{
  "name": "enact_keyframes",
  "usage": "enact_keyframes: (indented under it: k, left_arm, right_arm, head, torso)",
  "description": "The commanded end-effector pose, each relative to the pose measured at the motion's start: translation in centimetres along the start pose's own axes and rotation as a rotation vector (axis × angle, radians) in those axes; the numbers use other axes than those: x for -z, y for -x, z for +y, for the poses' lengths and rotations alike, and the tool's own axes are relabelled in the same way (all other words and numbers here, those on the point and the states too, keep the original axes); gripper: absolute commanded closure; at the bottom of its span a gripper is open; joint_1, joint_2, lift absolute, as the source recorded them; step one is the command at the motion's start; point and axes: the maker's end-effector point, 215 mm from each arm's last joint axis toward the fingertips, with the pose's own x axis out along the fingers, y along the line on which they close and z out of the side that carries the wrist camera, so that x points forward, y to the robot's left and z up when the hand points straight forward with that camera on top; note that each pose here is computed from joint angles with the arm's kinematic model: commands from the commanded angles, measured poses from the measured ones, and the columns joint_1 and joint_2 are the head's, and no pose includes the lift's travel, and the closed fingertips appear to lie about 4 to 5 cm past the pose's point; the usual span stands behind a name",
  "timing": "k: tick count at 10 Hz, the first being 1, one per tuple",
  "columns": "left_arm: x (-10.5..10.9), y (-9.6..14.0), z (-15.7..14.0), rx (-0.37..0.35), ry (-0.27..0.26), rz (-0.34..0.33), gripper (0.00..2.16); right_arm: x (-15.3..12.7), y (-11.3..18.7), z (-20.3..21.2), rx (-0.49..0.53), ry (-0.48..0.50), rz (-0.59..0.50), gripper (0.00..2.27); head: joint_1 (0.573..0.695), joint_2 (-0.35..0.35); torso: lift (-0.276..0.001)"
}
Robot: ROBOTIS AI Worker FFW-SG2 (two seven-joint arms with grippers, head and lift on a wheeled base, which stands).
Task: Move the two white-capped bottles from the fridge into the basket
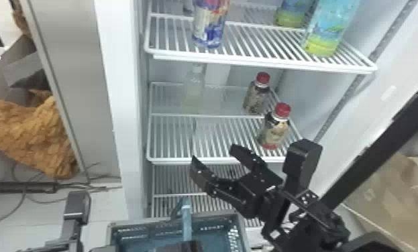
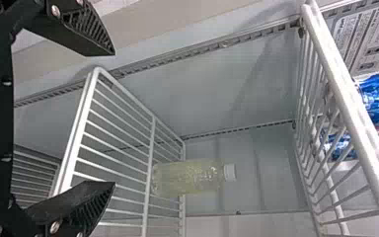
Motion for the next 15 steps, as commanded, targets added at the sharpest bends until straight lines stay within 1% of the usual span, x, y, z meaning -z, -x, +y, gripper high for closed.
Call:
enact_keyframes:
  k: [1,5,7,12,15]
  left_arm:
    - [0.0,0.0,0.0,0.000,0.000,0.000,1.15]
    - [0.1,-0.1,-0.1,0.003,0.001,0.004,1.15]
    - [0.1,-0.1,-0.1,0.003,0.001,0.004,1.15]
    - [0.3,-0.3,-0.1,0.004,0.000,0.010,1.16]
    - [0.3,-0.3,-0.2,0.007,0.001,0.011,1.15]
  right_arm:
    - [-0.2,-1.3,-0.6,0.004,0.018,-0.019,0.07]
    - [-1.8,-5.7,-3.2,0.052,0.087,-0.107,0.07]
    - [-2.8,-7.0,-4.6,0.085,0.110,-0.141,0.04]
    - [-3.4,-10.4,-7.5,0.138,0.156,-0.174,0.04]
    - [-3.2,-12.9,-8.1,0.135,0.163,-0.173,0.08]
  head:
    - [0.695,-0.211]
    - [0.695,-0.197]
    - [0.695,-0.197]
    - [0.695,-0.204]
    - [0.695,-0.199]
  torso:
    - [-0.260]
    - [-0.260]
    - [-0.260]
    - [-0.260]
    - [-0.260]
